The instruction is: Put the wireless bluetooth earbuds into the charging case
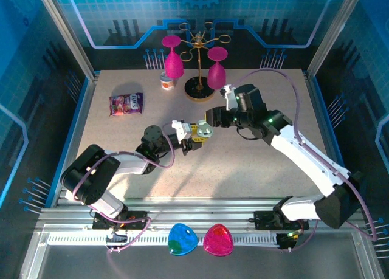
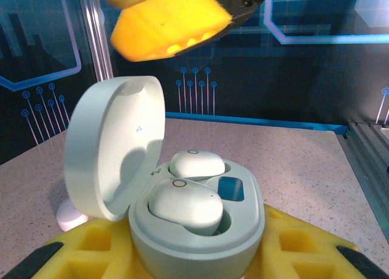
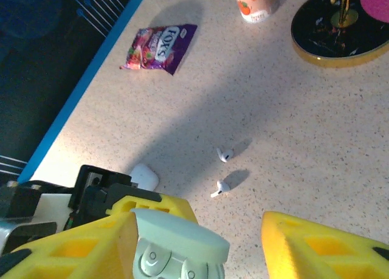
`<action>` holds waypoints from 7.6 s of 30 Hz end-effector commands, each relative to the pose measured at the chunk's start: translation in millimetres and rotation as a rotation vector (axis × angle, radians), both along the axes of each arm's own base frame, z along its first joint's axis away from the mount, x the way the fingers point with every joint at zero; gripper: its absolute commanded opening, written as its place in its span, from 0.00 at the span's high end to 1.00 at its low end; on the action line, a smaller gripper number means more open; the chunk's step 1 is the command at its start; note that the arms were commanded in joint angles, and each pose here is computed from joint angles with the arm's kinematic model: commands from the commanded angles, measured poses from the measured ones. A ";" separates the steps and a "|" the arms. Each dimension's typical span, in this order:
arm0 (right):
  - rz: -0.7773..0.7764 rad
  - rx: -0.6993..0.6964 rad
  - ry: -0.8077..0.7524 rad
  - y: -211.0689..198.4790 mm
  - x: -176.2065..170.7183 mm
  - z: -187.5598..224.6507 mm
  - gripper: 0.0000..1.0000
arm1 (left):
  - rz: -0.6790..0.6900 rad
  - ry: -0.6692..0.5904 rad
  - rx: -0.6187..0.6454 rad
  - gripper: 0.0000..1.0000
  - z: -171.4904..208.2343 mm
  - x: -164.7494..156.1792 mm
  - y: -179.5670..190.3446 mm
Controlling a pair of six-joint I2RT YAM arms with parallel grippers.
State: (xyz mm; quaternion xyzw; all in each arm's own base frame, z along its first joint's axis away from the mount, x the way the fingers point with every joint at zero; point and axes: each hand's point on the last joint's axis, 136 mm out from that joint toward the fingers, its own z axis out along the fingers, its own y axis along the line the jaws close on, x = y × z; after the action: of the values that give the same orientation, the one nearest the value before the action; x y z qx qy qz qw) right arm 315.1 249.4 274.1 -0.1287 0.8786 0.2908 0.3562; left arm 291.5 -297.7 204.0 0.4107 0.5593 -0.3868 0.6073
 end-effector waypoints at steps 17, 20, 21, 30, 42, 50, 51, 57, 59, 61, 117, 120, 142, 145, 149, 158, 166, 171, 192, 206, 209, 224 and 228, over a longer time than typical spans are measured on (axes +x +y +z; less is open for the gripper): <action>0.059 0.078 0.082 -6.6 -34.6 -14.7 0.45 | 0.007 -0.043 -0.043 0.72 24.4 0.2 1.6; 0.022 0.250 0.121 -8.0 -31.7 -6.6 0.34 | 0.003 -0.050 -0.054 0.72 28.8 -0.9 1.2; 0.007 0.315 0.148 -9.1 -29.7 -6.3 0.29 | 0.004 -0.055 -0.061 0.72 31.3 -1.0 1.8; 0.070 0.649 0.351 10.4 -35.5 -14.3 0.27 | 0.002 -0.075 -0.120 0.71 49.2 -0.8 2.3; 0.116 0.734 0.440 29.6 -32.7 -32.8 0.71 | 0.012 -0.076 -0.117 0.70 48.9 -1.3 4.4; 0.075 0.744 0.391 14.7 -19.3 -35.1 0.80 | 0.042 -0.056 -0.090 0.22 37.9 0.4 7.5; 0.040 0.732 0.380 6.7 -13.5 -41.0 0.80 | 0.055 -0.046 -0.080 0.12 34.3 1.4 8.9; -0.277 0.520 0.337 -68.0 29.8 -107.2 0.80 | 0.189 0.053 0.053 0.01 -3.2 10.5 25.3; -0.354 0.454 0.320 -91.2 43.6 -124.4 0.80 | 0.216 0.088 0.112 0.01 -16.1 10.4 30.6; -0.425 0.409 0.304 -112.2 57.6 -139.3 0.80 | 0.213 0.121 0.186 0.01 -29.4 7.7 31.9; 0.783 -0.246 -0.409 144.7 -47.4 -151.4 0.11 | 1.332 1.565 -0.252 0.01 -141.6 -12.7 283.9; 0.840 -0.262 -0.413 181.1 -51.2 -168.3 0.10 | 1.337 1.571 -0.282 0.01 -141.0 -13.4 287.7; 0.923 -0.318 -0.330 247.2 -15.1 -250.4 0.32 | 1.326 1.587 -0.410 0.01 -144.4 -20.8 300.6; 0.957 -0.324 -0.316 246.4 -16.9 -256.5 0.42 | 1.324 1.584 -0.410 0.01 -143.6 -20.3 300.5; 0.979 -0.305 -0.265 240.2 -15.2 -260.0 0.49 | 1.321 1.574 -0.407 0.01 -141.6 -19.8 301.1; 0.967 -0.300 -0.297 236.9 -15.7 -248.8 0.65 | 1.303 1.564 -0.402 0.01 -140.4 -18.7 299.3; 0.875 -0.284 -0.429 212.5 -22.0 -187.4 0.65 | 1.171 1.474 -0.413 0.01 -115.0 -5.8 286.1; 0.815 -0.368 -0.546 174.5 -27.3 -155.2 0.64 | 0.885 1.354 -0.365 0.01 -71.2 11.5 241.5; 0.709 -0.376 -0.767 67.5 -64.8 -31.8 0.64 | 0.032 0.800 -0.104 0.34 40.9 -29.3 62.0; 0.677 -0.351 -0.799 67.1 -60.0 -20.6 0.62 | -0.084 0.746 -0.113 0.76 55.9 -45.6 49.9; 0.678 -0.348 -0.804 65.8 -61.7 -17.9 0.59 | -0.109 0.708 -0.111 0.85 57.8 -49.7 49.1; 0.668 0.040 -0.580 39.1 -85.6 23.7 0.31 | -0.192 0.155 -0.162 0.88 66.0 -69.8 48.8; 0.690 0.058 -0.535 41.5 -87.3 19.9 0.31 | -0.213 0.080 -0.173 0.87 68.3 -75.7 47.9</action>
State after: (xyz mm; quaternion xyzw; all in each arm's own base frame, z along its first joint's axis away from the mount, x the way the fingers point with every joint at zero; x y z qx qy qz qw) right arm 234.1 288.5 285.0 -0.4829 0.6508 0.3369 0.4793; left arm 229.5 -249.0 256.5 0.3520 0.5657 -0.5264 0.5282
